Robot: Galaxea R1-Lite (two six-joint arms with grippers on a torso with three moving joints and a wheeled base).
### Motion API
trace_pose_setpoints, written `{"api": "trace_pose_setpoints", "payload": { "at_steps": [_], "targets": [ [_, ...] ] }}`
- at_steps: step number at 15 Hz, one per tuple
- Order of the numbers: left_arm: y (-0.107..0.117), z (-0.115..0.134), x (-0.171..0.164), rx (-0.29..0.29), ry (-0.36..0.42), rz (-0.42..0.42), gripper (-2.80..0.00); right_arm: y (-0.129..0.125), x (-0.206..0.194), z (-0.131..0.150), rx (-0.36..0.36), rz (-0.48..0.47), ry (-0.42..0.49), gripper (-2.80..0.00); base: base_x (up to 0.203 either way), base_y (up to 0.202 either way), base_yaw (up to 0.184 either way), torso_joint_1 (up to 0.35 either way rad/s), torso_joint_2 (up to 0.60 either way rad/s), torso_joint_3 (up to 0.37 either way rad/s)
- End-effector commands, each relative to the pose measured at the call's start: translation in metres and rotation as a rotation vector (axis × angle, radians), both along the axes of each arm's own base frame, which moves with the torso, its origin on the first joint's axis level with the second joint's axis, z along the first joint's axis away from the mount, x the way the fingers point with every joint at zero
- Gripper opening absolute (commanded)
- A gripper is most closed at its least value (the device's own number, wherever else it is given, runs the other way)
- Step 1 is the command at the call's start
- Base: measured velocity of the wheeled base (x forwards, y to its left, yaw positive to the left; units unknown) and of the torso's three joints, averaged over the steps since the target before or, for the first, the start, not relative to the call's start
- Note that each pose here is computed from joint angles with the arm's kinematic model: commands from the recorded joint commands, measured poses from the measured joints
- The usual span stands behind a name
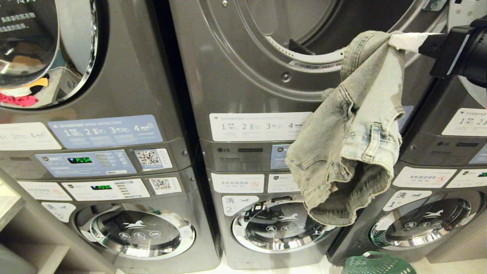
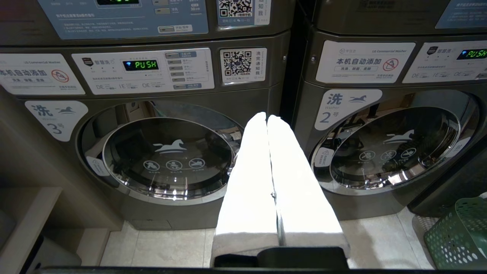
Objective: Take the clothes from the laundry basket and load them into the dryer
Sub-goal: Put the clothes in the dryer
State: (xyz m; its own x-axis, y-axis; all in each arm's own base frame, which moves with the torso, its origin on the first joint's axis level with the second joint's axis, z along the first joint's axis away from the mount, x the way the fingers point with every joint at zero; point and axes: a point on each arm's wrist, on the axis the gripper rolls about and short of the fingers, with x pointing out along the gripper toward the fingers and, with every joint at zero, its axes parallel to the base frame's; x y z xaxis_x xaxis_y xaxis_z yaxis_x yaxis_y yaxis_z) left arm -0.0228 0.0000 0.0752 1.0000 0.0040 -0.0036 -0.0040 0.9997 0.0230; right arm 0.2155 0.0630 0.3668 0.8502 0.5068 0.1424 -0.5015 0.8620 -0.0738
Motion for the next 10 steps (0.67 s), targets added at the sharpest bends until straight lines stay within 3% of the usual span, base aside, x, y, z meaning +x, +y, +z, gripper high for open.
{"api": "trace_pose_setpoints", "payload": {
  "at_steps": [1, 7, 10],
  "targets": [
    [0.000, 0.000, 0.000, 0.000, -0.001, 0.001, -2.80, -0.003, -0.013, 0.010, 0.000, 0.003, -0.007, -2.80, 0.000, 0.000, 0.000, 0.000, 0.00, 0.000],
    [0.000, 0.000, 0.000, 0.000, -0.001, 0.001, -2.80, -0.006, -0.027, 0.019, -0.012, 0.037, 0.015, -2.80, 0.000, 0.000, 0.000, 0.000, 0.00, 0.000],
    [0.000, 0.000, 0.000, 0.000, -0.001, 0.001, -2.80, -0.005, -0.026, 0.019, -0.014, 0.051, 0.014, -2.80, 0.000, 0.000, 0.000, 0.128, 0.04, 0.163]
  ]
}}
